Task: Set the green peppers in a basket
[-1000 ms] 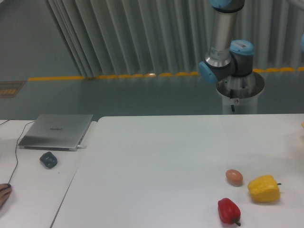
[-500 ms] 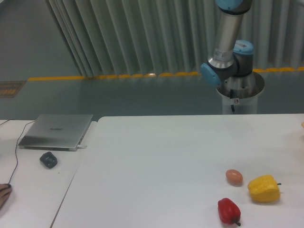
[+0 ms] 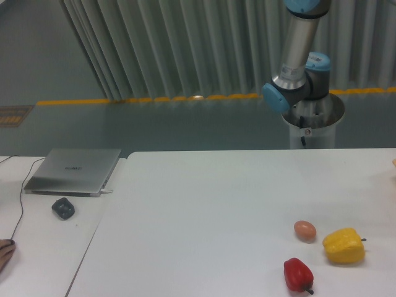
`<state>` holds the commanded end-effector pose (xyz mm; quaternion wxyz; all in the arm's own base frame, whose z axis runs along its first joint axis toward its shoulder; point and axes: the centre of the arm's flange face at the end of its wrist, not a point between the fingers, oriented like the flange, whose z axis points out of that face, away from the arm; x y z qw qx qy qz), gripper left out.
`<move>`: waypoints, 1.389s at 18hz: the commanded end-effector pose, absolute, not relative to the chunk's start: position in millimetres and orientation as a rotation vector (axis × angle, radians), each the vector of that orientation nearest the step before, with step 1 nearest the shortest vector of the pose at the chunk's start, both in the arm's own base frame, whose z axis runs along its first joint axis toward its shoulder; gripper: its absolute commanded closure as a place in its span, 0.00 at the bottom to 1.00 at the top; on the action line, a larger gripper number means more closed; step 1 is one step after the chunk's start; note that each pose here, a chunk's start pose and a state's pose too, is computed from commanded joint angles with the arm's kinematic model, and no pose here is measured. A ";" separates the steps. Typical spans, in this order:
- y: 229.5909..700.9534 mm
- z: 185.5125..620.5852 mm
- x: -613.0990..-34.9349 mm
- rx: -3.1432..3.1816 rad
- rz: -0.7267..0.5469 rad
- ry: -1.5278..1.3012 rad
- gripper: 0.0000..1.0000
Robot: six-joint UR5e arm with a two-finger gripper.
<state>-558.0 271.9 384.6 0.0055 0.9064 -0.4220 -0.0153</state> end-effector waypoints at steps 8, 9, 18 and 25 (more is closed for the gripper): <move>320.4 390.3 -530.7 2.947 -0.056 -1.106 0.00; 325.2 391.1 -528.2 2.968 -0.058 -1.073 0.00; 348.2 389.5 -513.7 3.077 -0.046 -0.980 0.00; 389.2 399.1 -480.5 3.064 -0.079 -0.917 0.00</move>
